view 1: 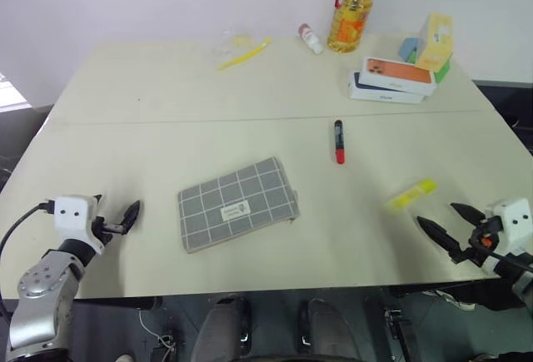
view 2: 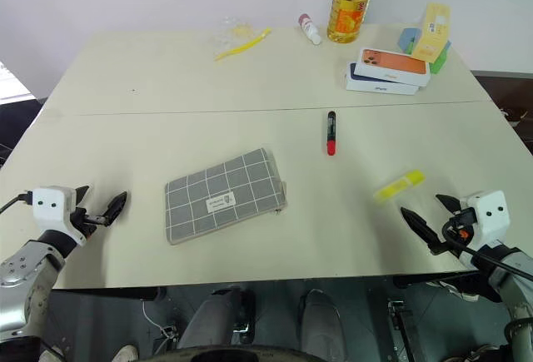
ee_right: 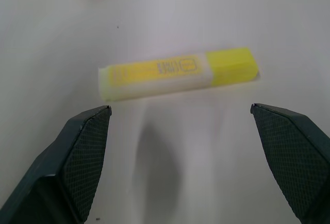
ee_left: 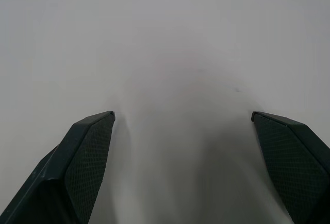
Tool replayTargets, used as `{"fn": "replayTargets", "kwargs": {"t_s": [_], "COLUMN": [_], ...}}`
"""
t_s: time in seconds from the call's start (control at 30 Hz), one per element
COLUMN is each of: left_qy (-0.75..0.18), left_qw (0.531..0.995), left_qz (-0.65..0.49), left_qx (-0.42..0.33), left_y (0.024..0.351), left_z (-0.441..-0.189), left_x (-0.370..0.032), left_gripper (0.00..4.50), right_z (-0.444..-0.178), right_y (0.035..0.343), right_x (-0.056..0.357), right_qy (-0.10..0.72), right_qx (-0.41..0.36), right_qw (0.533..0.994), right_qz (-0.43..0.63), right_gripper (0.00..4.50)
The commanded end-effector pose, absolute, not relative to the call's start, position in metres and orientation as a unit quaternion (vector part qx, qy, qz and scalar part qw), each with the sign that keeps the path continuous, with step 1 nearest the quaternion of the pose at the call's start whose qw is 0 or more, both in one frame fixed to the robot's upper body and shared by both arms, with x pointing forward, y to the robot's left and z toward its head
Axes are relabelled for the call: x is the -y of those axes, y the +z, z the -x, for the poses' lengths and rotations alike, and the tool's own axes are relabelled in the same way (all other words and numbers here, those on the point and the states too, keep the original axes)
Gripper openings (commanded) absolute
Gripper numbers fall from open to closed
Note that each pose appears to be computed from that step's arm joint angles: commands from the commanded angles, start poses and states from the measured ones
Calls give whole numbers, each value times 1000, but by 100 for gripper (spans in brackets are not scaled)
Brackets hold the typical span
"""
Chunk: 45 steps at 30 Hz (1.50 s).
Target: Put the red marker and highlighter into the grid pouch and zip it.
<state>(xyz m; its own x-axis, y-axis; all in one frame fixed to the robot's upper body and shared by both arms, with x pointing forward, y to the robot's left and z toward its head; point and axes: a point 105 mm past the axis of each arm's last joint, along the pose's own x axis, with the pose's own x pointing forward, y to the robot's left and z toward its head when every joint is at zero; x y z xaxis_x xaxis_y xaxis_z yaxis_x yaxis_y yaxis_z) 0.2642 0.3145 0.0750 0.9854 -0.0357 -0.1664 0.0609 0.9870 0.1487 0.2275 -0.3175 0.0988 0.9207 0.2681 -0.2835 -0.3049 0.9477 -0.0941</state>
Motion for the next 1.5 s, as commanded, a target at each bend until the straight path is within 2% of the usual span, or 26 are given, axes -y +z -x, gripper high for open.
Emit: {"fn": "replayTargets", "kwargs": {"t_s": [0.03, 0.23, 0.33, 0.47, 0.57, 0.8, 1.03, 1.13, 1.3, 1.5], "left_qy": [-25, -30, -28, -23, -22, -38, -76, -105, -176, -301], "left_qw": [993, 995, 994, 994, 996, 995, 988, 980, 954, 892], "left_qz": [-81, -65, -78, -88, -85, -94, -134, -170, -244, -337], "left_qx": [-84, -73, -70, -56, -34, -15, -1, -2, -9, -10], "left_y": [75, 77, 77, 79, 83, 87, 92, 95, 97, 92], "left_z": [-265, -266, -266, -266, -266, -268, -270, -268, -258, -238], "left_x": [-315, -312, -311, -309, -305, -297, -287, -283, -273, -254], "left_gripper": [448, 448, 448, 448, 450, 450, 450, 450, 450, 450], "right_z": [-227, -234, -245, -261, -273, -288, -302, -306, -314, -314], "right_y": [103, 111, 122, 138, 150, 142, 114, 89, 74, 69], "right_x": [319, 304, 284, 238, 183, 95, 61, 62, 65, 63], "right_qy": [143, 172, 201, 263, 332, 409, 403, 391, 349, 347], "right_qx": [-120, -106, -85, -43, -15, -25, -72, -128, -172, -186], "right_qw": [980, 977, 973, 962, 943, 911, 908, 903, 916, 916], "right_qz": [74, 73, 74, 53, 26, 54, 95, 128, 94, 75], "right_gripper": [450, 450, 450, 450, 368, 10, 4, 4, 4, 4]}}
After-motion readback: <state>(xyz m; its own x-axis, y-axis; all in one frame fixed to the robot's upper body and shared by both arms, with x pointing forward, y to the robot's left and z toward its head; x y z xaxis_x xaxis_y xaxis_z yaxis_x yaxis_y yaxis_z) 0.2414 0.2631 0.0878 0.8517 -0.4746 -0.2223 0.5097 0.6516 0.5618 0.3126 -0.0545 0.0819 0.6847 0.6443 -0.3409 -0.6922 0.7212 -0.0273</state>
